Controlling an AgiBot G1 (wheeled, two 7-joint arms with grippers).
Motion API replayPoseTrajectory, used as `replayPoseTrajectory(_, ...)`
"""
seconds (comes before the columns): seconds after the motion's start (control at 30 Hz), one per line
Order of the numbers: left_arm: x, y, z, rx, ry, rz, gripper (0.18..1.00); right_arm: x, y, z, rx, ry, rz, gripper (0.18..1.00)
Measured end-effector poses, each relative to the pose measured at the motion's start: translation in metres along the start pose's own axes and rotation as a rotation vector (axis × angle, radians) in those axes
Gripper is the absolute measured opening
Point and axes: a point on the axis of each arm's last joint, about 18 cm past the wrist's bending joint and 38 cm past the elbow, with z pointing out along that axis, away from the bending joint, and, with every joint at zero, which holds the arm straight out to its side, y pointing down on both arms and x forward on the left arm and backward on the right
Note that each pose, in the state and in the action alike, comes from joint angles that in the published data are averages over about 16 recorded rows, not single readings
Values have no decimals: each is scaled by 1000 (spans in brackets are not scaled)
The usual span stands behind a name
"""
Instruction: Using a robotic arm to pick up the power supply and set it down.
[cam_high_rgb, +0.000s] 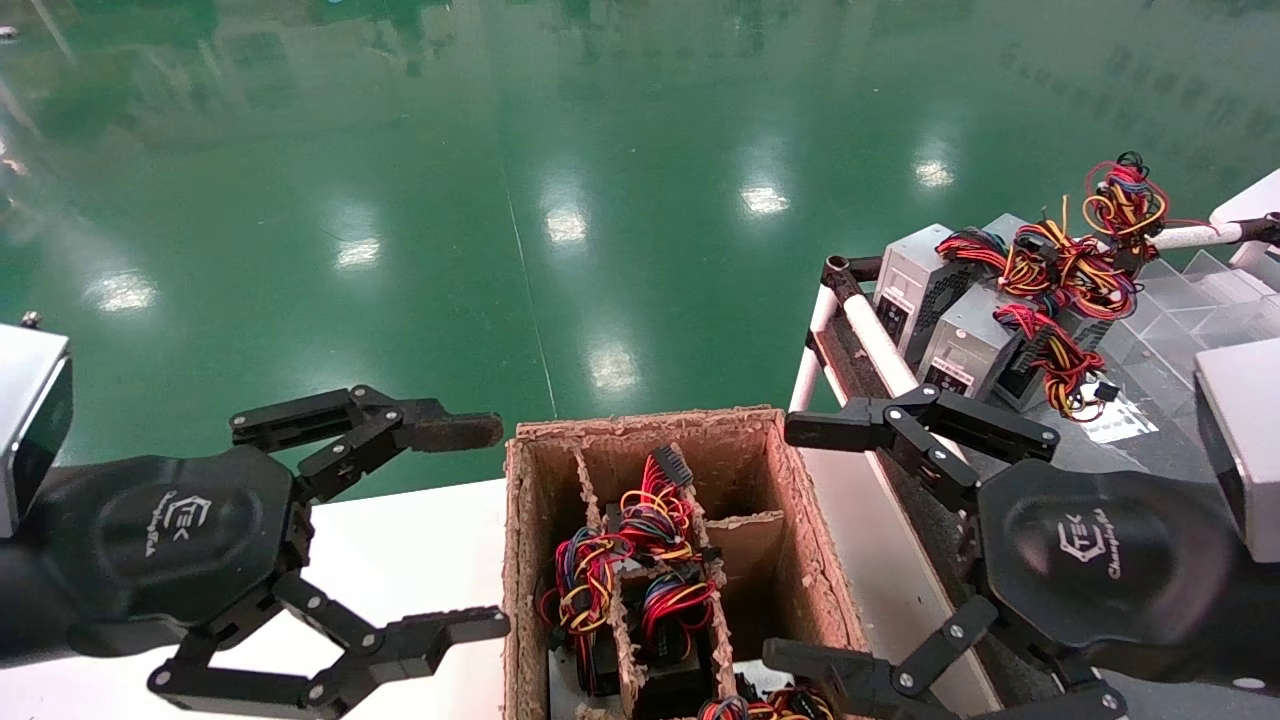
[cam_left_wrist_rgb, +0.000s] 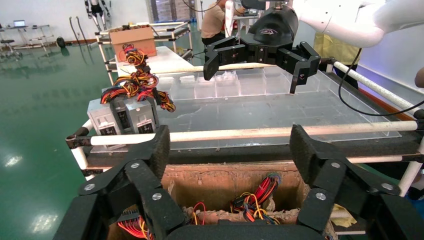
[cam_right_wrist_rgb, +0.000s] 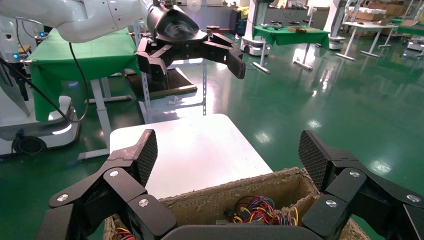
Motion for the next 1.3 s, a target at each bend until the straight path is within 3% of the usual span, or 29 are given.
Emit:
replayPoseTrajectory(0.27, 0, 0, 0, 0, 0, 0, 799, 0, 0, 0, 0, 0, 0, 1001)
replayPoseTrajectory(0.97, 0, 0, 0, 0, 0, 0, 334, 0, 0, 0, 0, 0, 0, 1001)
replayPoseTrajectory(1.3, 0, 0, 0, 0, 0, 0, 225, 0, 0, 0, 0, 0, 0, 1001)
